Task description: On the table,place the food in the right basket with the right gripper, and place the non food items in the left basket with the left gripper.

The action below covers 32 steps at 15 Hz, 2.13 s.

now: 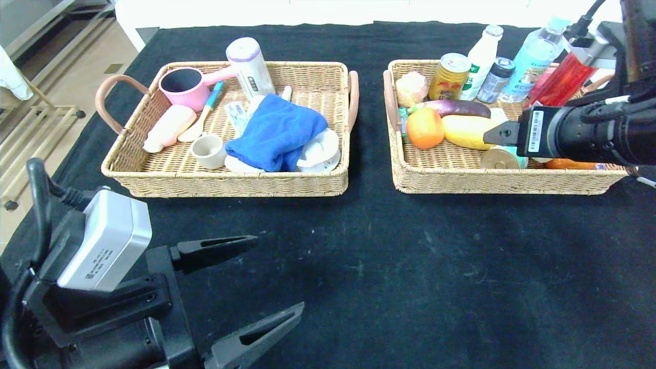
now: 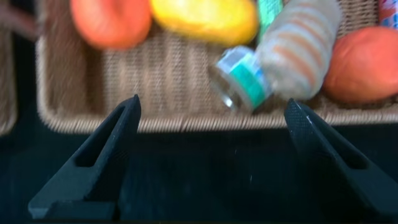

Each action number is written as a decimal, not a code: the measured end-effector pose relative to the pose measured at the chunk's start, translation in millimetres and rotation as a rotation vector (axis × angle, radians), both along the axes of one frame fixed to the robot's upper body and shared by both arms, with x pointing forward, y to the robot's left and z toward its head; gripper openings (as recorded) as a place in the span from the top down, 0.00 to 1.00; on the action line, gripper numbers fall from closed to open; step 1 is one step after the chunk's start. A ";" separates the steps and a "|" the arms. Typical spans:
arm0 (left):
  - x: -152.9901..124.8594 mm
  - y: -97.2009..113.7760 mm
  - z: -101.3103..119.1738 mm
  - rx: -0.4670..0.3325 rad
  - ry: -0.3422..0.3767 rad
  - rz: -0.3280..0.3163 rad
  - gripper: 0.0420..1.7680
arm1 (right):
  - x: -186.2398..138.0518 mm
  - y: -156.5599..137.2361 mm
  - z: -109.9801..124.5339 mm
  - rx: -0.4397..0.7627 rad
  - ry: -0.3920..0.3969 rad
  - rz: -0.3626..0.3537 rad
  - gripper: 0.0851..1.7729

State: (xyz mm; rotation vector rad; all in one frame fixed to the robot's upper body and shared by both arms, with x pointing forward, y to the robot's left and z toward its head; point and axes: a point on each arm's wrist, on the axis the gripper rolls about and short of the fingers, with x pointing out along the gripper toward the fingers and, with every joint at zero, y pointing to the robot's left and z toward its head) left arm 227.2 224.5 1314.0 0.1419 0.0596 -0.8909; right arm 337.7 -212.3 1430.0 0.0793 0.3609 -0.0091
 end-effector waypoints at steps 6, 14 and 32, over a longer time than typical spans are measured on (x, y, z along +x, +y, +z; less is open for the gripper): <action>-7.6 11.5 2.0 0.007 -0.021 0.171 0.03 | -80.3 -26.9 -11.8 -0.072 0.011 0.234 0.04; -51.9 63.0 -3.0 0.088 0.071 0.356 0.03 | -161.1 -84.5 -48.1 -0.175 -0.035 0.498 0.04; -193.7 104.6 17.0 0.008 -0.048 0.588 0.03 | -336.0 -127.0 -80.6 -0.196 -0.129 0.405 0.04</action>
